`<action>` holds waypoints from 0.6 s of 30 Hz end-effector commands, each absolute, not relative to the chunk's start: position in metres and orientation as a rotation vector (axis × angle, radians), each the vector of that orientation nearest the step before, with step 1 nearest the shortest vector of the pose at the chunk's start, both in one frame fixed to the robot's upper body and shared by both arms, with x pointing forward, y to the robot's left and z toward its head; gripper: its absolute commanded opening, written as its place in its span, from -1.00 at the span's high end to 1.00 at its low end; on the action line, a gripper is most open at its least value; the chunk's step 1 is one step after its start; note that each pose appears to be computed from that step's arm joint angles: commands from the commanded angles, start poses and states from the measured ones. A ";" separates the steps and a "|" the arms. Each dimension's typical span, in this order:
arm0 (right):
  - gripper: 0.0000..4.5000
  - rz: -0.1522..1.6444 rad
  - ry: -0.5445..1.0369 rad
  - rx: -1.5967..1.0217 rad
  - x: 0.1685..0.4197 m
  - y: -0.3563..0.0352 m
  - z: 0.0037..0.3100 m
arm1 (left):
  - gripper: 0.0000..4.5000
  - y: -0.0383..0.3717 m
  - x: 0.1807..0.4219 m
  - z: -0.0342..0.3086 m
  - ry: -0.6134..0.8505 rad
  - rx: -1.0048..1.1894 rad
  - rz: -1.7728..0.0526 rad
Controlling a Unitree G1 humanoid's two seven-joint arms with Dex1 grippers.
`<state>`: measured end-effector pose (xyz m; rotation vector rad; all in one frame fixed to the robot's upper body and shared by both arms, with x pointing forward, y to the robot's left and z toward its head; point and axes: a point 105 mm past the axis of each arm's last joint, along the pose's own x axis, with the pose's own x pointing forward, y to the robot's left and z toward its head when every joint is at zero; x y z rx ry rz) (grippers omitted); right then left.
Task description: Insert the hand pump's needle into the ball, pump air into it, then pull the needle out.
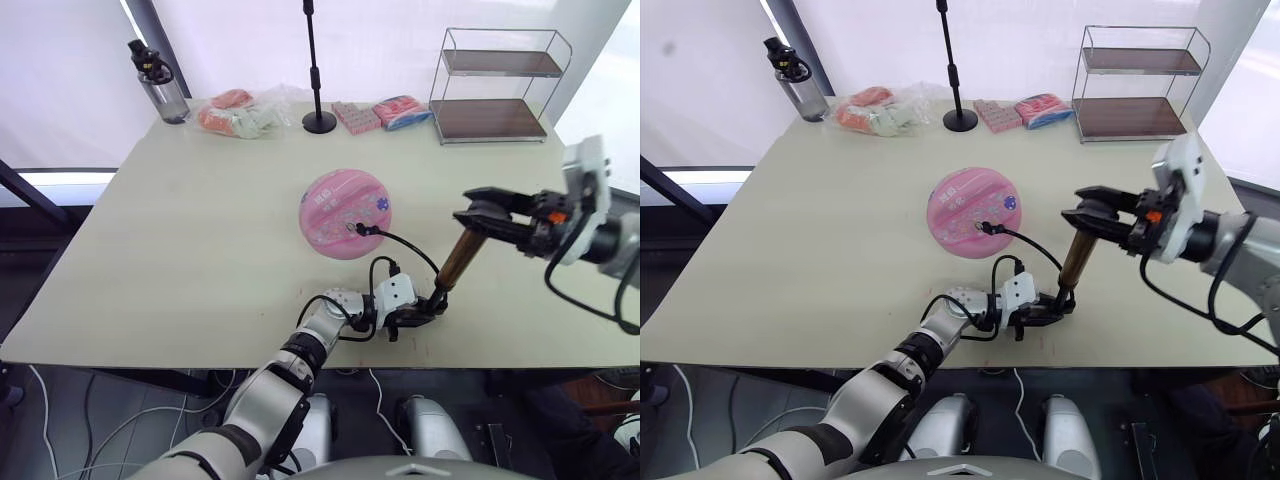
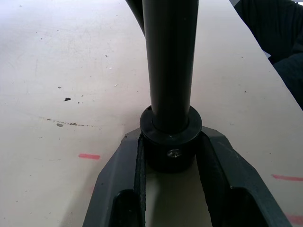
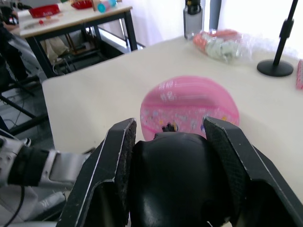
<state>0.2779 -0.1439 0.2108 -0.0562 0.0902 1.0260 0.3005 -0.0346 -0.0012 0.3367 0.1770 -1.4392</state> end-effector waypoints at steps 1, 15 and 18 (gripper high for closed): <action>0.19 0.955 0.244 -0.040 0.283 -0.140 0.149 | 0.53 -0.018 0.286 -0.036 0.345 0.340 -1.439; 0.19 0.988 0.120 -0.130 0.282 -0.137 0.153 | 0.53 -0.014 0.287 -0.037 0.347 0.340 -1.430; 0.19 0.999 0.035 -0.123 0.283 -0.143 0.195 | 0.53 -0.014 0.287 -0.037 0.349 0.341 -1.431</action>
